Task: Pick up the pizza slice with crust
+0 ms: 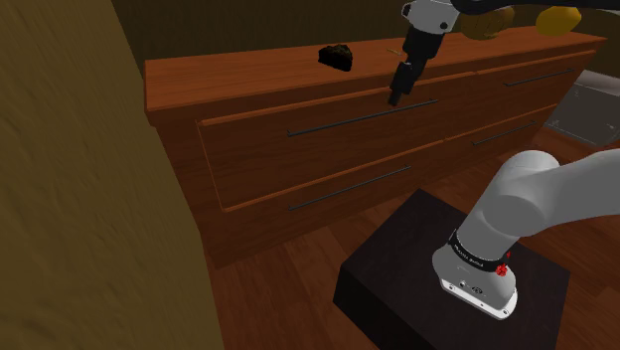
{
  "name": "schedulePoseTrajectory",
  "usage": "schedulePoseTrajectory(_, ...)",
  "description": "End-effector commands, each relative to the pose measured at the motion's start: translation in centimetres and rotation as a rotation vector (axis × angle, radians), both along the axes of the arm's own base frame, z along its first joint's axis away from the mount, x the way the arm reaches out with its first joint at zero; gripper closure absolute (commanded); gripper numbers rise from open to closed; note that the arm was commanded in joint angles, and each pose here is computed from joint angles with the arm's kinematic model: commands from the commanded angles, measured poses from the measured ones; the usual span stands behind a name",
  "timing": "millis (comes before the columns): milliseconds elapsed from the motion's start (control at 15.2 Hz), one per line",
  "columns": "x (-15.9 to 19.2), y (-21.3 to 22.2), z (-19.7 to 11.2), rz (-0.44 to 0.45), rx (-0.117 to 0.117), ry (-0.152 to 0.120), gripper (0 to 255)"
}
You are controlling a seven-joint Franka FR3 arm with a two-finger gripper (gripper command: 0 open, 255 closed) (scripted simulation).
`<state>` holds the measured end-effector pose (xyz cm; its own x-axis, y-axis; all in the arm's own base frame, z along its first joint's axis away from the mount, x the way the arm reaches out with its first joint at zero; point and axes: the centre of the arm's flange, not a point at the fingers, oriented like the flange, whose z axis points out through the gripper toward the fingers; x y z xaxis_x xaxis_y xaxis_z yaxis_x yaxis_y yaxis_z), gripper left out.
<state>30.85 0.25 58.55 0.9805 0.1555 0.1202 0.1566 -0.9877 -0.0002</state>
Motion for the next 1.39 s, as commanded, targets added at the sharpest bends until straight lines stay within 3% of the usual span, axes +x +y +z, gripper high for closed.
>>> schedulePoseTrajectory(0,0.0,0.0,0.0,0.0,0.0,0.0,0)
schedulePoseTrajectory(1188,21.2,-7.2,5.4,-0.392,0.157,-0.038,0)
schedulePoseTrajectory(1320,22.0,-7.7,5.1,-0.408,0.164,-0.039,0)
